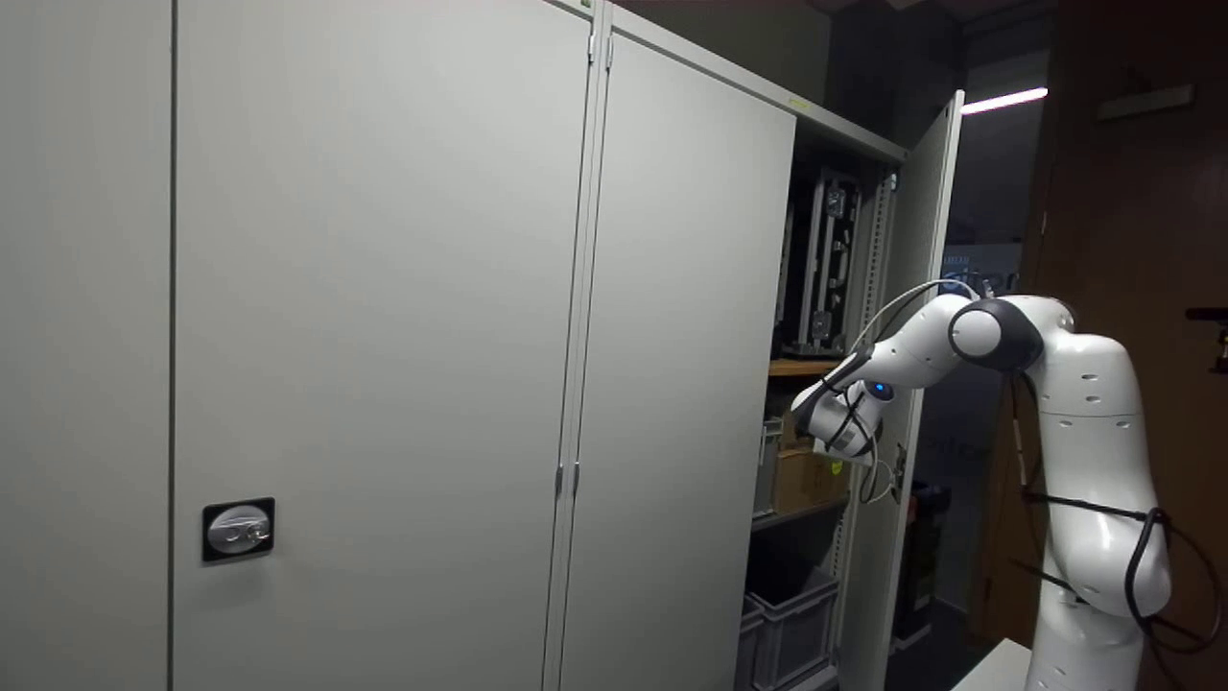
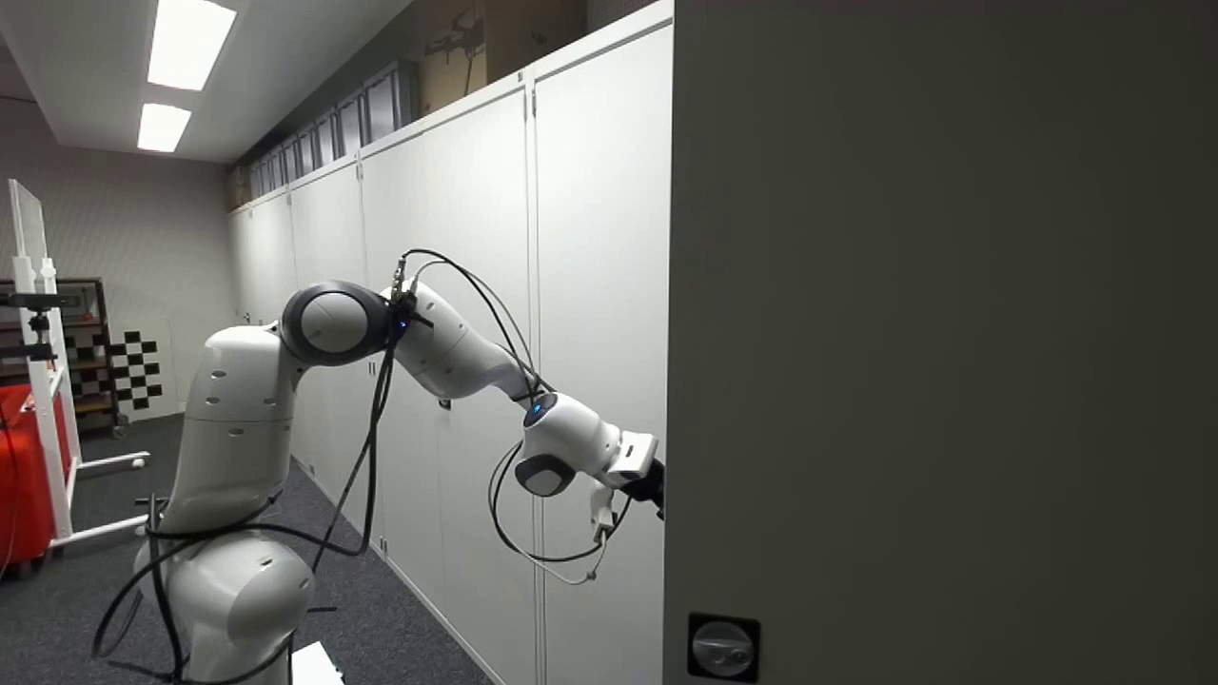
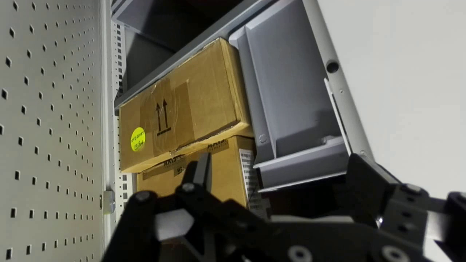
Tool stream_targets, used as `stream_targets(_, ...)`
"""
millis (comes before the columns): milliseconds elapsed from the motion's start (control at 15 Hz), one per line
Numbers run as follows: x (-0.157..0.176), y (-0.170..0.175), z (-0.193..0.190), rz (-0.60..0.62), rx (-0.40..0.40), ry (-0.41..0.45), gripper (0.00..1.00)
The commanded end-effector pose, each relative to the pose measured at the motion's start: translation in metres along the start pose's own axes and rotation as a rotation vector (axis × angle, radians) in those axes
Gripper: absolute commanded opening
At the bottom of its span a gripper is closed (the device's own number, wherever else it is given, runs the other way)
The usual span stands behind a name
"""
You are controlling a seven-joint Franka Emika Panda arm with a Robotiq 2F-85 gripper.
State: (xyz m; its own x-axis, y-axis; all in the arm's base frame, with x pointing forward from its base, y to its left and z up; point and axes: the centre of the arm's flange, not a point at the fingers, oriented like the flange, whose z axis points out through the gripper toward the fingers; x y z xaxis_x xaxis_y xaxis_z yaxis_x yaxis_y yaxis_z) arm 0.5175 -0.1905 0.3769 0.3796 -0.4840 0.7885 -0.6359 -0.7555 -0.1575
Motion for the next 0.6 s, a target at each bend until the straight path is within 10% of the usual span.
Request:
stream_targets(0,-0.016,-0.028,-0.007,-0.024,-0.054,0.086,1.0)
stream_targets(533,-0.032,-0.073,-0.011,-0.145,-0.118,0.191,1.0)
